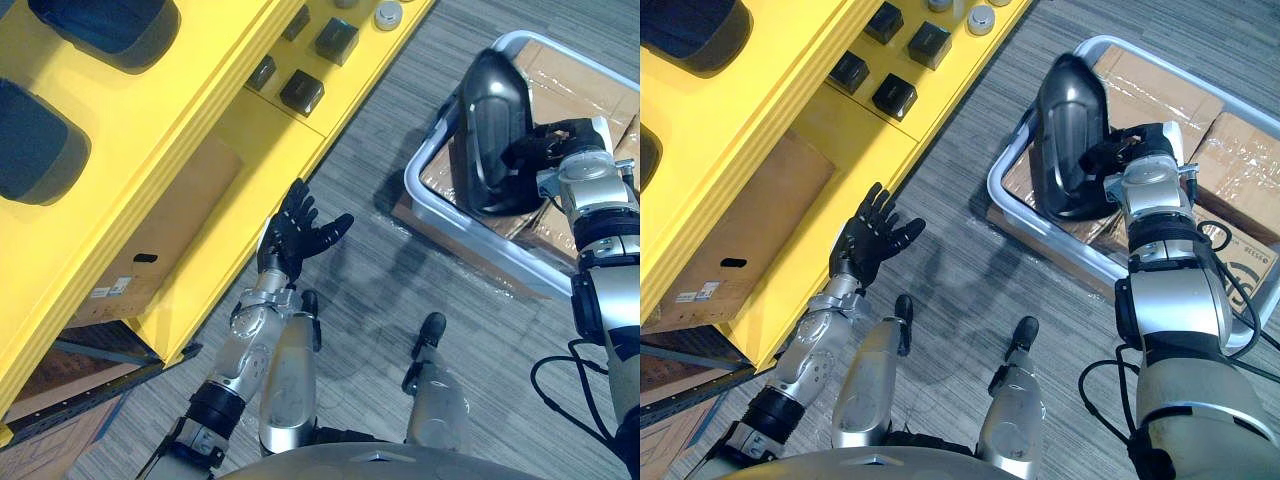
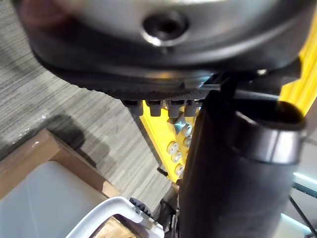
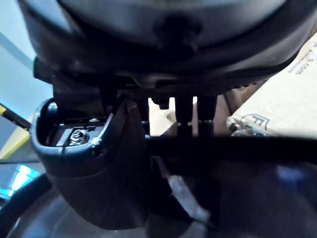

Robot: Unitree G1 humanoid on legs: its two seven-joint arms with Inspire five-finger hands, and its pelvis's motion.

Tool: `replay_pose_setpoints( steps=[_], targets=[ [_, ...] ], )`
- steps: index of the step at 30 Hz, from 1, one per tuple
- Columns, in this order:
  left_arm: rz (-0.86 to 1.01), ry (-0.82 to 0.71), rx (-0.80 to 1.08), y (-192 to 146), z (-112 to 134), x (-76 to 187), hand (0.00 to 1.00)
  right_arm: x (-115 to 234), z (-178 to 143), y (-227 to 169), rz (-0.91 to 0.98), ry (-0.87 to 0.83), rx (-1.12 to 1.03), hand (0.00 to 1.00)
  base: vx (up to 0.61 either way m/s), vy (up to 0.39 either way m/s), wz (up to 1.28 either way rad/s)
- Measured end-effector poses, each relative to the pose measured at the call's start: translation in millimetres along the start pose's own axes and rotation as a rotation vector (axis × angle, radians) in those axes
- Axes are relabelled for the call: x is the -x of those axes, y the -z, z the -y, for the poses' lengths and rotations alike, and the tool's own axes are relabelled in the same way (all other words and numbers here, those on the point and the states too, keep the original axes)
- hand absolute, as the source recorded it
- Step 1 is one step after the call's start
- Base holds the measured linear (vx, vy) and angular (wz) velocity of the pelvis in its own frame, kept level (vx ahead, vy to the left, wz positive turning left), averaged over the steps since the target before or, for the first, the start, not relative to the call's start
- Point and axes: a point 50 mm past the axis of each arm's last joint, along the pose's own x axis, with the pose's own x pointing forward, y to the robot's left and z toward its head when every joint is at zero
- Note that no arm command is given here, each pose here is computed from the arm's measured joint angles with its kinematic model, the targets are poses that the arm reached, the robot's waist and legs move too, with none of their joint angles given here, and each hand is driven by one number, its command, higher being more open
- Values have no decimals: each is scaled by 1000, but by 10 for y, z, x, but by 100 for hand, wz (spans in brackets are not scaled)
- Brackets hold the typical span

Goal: Walk over and take three plastic housings, then place them on the shelf

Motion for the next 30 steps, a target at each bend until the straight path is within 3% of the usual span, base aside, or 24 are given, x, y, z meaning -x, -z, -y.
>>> replay_pose_setpoints(
  steps=[9,15,24,30],
  targets=[
    [-40,-63,-1,104,-92,110,100,-12,109,146,-99,180,-186,0,37,6,-1],
    [-59,-110,-23,151,-249,261,100,-2,184,256,-59,383,-173,0,-1,1,1],
    [46,-38,-10,-131,-163,321,100,164,509,34,285,641,-152,0,-26,-5,0],
    [78,118,41,-328,41,260,100,432,290,-13,555,645,-109,0,22,-18,-5]
  ],
)
